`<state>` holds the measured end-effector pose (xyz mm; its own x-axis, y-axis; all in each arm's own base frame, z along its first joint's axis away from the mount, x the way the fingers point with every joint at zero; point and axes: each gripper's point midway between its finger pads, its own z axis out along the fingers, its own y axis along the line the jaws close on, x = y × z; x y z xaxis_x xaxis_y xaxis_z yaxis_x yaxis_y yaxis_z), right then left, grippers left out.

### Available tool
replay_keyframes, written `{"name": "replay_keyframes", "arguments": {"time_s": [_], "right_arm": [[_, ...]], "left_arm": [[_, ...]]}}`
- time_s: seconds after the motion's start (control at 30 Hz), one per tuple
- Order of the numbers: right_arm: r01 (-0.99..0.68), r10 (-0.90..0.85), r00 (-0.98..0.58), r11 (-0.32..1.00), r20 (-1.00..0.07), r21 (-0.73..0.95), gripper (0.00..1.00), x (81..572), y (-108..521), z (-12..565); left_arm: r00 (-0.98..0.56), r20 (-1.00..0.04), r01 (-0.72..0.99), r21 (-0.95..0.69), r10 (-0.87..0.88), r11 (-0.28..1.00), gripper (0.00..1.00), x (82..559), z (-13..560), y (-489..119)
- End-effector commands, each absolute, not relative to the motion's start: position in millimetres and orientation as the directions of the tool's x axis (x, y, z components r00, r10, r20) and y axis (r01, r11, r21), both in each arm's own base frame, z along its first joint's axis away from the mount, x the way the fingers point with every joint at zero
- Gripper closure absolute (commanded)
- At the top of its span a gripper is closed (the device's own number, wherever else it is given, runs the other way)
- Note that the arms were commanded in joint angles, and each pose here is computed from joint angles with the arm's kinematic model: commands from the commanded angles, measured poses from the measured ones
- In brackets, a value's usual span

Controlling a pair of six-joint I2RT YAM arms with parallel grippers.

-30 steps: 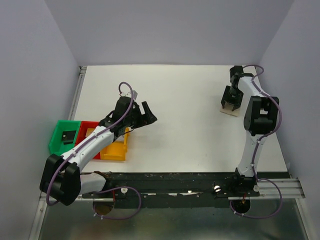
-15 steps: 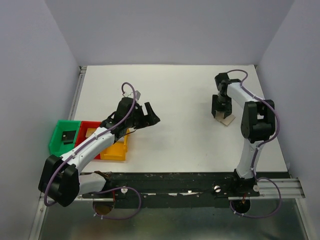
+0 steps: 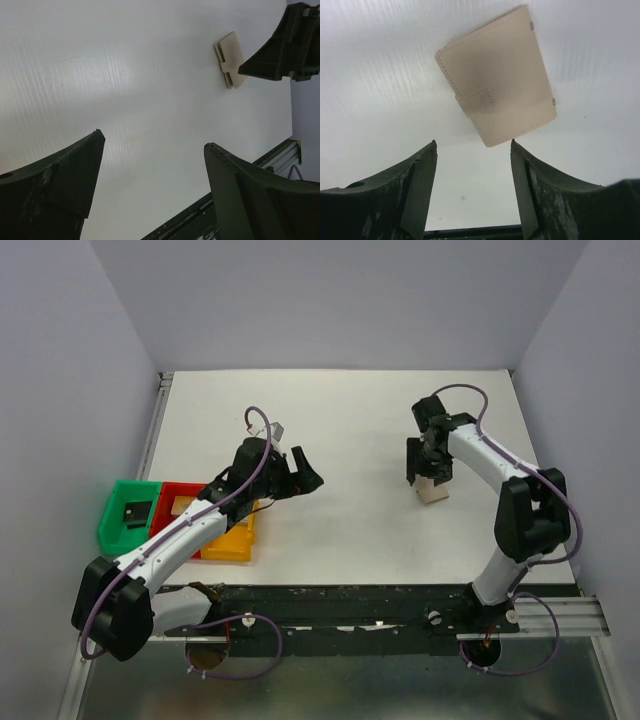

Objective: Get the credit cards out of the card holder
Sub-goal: Move the card holder to the center of the board.

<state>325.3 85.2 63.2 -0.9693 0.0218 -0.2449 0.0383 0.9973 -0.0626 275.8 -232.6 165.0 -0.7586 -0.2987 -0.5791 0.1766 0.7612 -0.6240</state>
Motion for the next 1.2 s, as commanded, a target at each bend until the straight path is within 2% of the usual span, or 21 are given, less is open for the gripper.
{"name": "replay_keyframes", "arguments": {"time_s": [0.0, 0.13, 0.37, 0.8, 1.07, 1.17], "right_arm": [[0.157, 0.145, -0.873, 0.987, -0.466, 0.014, 0.29, 353, 85, 113], [0.218, 0.206, -0.854, 0.975, -0.477, 0.030, 0.24, 360, 73, 120], [0.358, 0.386, -0.855, 0.923, -0.347, 0.143, 0.26, 362, 53, 81], [0.302, 0.333, -0.924, 0.937, -0.187, 0.175, 0.27, 342, 79, 31], [0.207, 0.228, -0.956, 0.970, -0.183, 0.125, 0.26, 330, 105, 31], [0.192, 0.196, -0.960, 0.981, -0.200, 0.039, 0.25, 329, 97, 31]], "left_arm": [[-0.751, -0.585, 0.179, -0.628, -0.308, 0.757, 0.06, 271, 166, -232], [-0.753, -0.582, 0.173, -0.627, -0.309, 0.760, 0.06, 270, 164, -231], [-0.758, -0.574, 0.159, -0.622, -0.309, 0.767, 0.06, 266, 157, -228], [-0.775, -0.558, 0.148, -0.616, -0.296, 0.773, 0.06, 264, 146, -233], [-0.781, -0.555, 0.151, -0.614, -0.287, 0.775, 0.07, 262, 142, -236], [-0.780, -0.557, 0.153, -0.611, -0.285, 0.776, 0.06, 262, 142, -236]]}}
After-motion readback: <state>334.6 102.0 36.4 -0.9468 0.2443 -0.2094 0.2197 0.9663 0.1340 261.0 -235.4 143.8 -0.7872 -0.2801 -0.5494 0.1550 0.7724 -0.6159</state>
